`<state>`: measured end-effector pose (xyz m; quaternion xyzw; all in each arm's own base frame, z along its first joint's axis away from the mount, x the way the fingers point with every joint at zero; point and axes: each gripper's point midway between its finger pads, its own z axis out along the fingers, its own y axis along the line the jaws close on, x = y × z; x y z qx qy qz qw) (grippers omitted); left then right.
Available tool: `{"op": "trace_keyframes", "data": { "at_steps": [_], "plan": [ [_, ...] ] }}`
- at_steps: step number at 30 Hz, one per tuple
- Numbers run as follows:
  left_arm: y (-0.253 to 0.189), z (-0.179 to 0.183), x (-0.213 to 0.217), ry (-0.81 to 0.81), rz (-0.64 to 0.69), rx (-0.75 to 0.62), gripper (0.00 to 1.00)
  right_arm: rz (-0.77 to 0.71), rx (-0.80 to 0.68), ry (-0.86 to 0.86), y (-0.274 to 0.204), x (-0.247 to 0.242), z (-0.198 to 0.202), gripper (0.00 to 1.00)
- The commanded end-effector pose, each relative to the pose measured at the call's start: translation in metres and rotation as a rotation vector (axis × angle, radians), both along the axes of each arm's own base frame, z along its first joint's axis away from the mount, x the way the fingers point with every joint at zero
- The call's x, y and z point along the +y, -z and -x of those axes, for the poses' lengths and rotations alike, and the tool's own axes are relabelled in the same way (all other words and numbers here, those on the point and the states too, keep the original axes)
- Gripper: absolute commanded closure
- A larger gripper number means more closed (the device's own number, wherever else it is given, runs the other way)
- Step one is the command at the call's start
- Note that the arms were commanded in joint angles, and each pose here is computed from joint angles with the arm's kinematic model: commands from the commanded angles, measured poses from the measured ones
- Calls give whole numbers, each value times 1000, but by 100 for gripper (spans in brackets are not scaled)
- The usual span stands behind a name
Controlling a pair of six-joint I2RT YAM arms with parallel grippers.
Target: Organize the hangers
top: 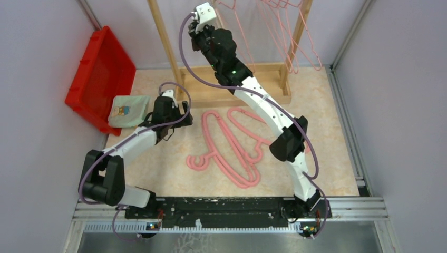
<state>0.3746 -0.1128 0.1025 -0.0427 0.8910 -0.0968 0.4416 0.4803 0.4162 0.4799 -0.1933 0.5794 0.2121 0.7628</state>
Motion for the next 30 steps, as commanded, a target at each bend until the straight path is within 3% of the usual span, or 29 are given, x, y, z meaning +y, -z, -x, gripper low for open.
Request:
{"op": "trace_keyframes", "data": {
  "at_steps": [1, 12, 22, 30],
  "plan": [
    [-7, -6, -1, 11, 13, -32, 2, -24, -129, 142, -29, -20, -12, 100],
    [-5, -1, 0, 10, 27, -31, 2, -47, -322, 294, -38, -32, -36, 90],
    [0, -2, 3, 6, 26, -24, 2, -152, -326, 227, -57, -47, -39, 89],
    [4, 1, 3, 1, 37, -13, 2, -205, -299, 329, -69, -100, -56, 89]
  ]
}}
